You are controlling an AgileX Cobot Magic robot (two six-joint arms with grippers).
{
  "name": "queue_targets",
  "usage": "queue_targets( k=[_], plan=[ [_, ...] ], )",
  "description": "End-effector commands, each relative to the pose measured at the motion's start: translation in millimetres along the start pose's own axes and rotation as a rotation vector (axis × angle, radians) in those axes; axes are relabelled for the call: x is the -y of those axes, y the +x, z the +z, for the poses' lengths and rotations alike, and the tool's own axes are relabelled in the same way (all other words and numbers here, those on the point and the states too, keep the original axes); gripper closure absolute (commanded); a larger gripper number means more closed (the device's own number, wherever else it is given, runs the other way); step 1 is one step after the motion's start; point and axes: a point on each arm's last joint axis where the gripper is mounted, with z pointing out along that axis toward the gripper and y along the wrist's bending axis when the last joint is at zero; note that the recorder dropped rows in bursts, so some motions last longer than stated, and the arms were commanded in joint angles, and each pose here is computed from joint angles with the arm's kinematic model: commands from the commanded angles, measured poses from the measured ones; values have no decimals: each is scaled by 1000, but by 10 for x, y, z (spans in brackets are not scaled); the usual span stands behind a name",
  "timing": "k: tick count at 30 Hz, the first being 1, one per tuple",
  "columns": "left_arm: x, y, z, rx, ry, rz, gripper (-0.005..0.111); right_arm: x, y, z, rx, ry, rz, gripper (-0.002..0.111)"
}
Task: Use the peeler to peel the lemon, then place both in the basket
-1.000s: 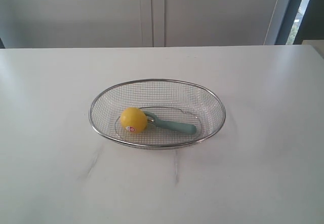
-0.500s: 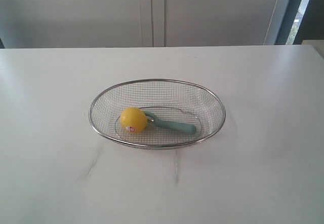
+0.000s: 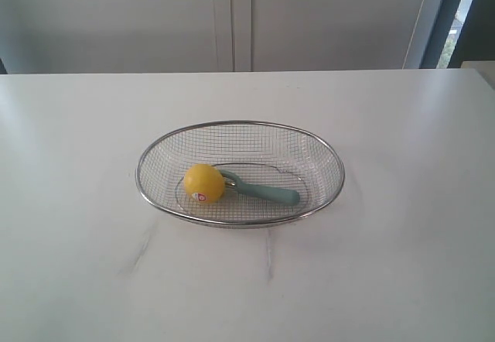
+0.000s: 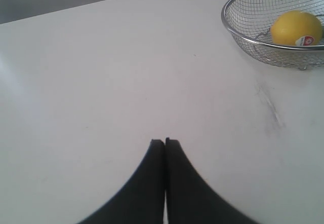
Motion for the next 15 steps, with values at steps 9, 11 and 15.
queue_targets(
  k=[9, 11, 15],
  plan=[
    [-46, 16, 0, -10, -85, -37, 107, 0, 3, 1, 14, -1, 0, 108],
    [-71, 20, -2, -15, -131, -52, 107, 0, 3, 1, 14, -1, 0, 108],
    [-115, 27, -8, -24, -211, -78, 107, 0, 3, 1, 14, -1, 0, 108]
  ],
)
